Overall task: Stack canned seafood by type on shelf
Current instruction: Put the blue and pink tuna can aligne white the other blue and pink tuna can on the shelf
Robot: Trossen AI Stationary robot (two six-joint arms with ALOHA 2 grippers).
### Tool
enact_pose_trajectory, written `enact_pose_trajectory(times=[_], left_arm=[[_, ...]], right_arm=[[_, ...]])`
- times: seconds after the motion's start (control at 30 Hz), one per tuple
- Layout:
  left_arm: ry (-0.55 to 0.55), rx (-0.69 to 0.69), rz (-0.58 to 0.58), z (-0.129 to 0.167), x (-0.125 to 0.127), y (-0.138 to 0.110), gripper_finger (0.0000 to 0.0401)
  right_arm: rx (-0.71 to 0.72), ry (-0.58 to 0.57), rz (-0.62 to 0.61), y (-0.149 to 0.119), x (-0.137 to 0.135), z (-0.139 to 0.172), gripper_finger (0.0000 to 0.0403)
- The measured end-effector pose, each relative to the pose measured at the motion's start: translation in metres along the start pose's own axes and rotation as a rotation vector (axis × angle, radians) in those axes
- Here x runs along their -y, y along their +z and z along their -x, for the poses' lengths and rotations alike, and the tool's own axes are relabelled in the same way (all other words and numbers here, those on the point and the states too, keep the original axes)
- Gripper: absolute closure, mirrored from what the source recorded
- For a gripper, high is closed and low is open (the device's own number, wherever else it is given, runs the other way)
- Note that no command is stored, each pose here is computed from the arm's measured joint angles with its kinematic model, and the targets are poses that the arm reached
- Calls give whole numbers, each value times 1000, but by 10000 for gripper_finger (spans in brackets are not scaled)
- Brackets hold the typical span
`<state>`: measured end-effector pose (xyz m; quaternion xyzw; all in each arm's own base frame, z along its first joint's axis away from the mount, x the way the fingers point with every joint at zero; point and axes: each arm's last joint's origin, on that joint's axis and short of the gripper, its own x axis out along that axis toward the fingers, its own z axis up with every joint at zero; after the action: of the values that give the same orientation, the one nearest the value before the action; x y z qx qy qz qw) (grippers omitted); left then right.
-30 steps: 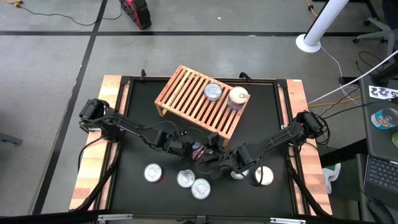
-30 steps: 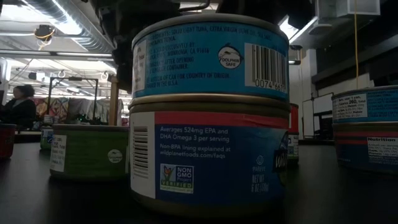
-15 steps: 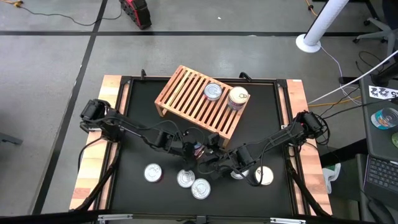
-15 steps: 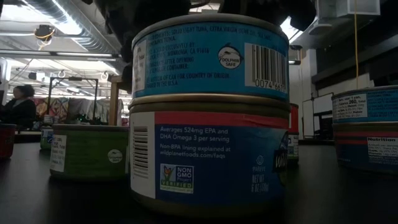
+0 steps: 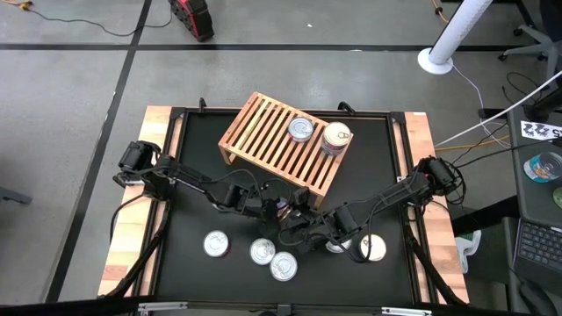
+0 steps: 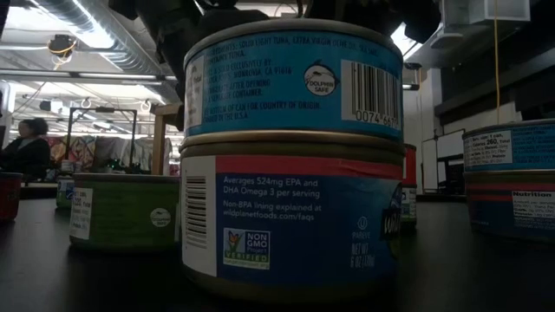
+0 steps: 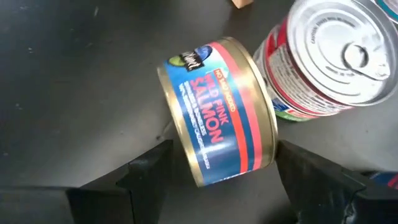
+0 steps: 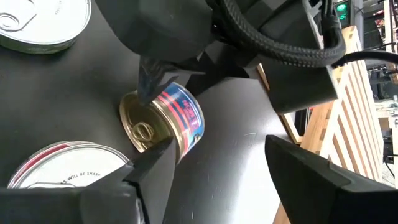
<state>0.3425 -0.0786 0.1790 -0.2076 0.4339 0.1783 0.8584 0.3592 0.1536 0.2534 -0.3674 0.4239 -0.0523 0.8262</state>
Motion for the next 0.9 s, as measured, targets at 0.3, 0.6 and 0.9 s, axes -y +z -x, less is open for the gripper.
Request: enact_pose_trajectory(times=[0.3, 0.6, 0.9], left_arm=[[51, 25, -86, 0, -2, 0, 128], [83, 46, -231, -4, -2, 0, 128], [109, 11, -262, -19, -3, -7, 140]], right_arm=[[0, 0, 0, 0, 0, 0, 157], [0, 1, 1, 0, -1, 0, 157], [-32, 11, 29, -6, 3, 6, 157]])
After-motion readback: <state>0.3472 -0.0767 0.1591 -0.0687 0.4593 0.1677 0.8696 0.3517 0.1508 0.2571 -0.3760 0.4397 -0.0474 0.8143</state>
